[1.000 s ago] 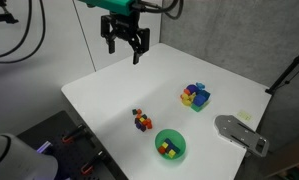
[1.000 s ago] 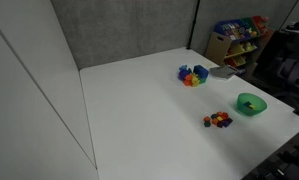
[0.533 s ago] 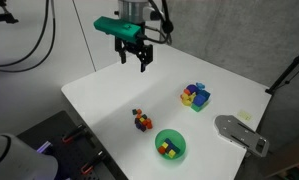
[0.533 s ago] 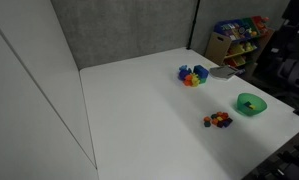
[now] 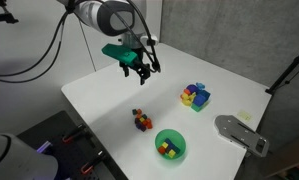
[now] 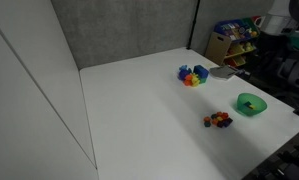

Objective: Put a small orange block in the bowl

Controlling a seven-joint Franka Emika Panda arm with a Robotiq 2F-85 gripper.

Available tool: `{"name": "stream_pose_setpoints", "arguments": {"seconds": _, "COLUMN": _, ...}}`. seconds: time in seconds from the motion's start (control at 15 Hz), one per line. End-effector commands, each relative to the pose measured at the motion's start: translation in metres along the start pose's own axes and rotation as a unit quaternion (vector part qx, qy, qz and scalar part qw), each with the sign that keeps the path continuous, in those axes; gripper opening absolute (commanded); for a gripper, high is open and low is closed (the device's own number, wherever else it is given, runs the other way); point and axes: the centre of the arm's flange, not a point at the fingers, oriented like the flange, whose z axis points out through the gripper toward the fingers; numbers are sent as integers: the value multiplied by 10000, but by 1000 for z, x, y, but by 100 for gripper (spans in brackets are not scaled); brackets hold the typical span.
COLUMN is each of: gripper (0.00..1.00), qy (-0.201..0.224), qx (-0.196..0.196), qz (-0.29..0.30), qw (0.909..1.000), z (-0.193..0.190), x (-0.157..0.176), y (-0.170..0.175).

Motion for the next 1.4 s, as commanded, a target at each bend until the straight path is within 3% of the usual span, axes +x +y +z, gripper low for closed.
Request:
{"name": "stream_pose_setpoints", "arguments": {"seconds": 0.0, "gripper": 100, "qy": 6, "qx": -1, "qz": 1, "qw": 10000, "z": -1, "x": 0, "y": 0}}
{"name": "stream_pose_setpoints", "arguments": {"seconds": 0.13, "gripper": 100, "qy": 39, "qx": -5, "qz": 3, "qw": 10000, "z": -4, "x": 0, "y": 0}}
{"name": "stream_pose_setpoints", "arguments": {"seconds": 0.67, "gripper": 100, "qy": 24, "qx": 85, "qz": 20, "qw": 10000, "z": 79, "x": 50, "y": -17}}
{"name": "stream_pose_setpoints", "arguments": {"seconds": 1.33, "gripper": 100, "qy": 211, "qx": 342, "qz": 892, "qw": 9952, "z": 200, "x": 91, "y": -38}}
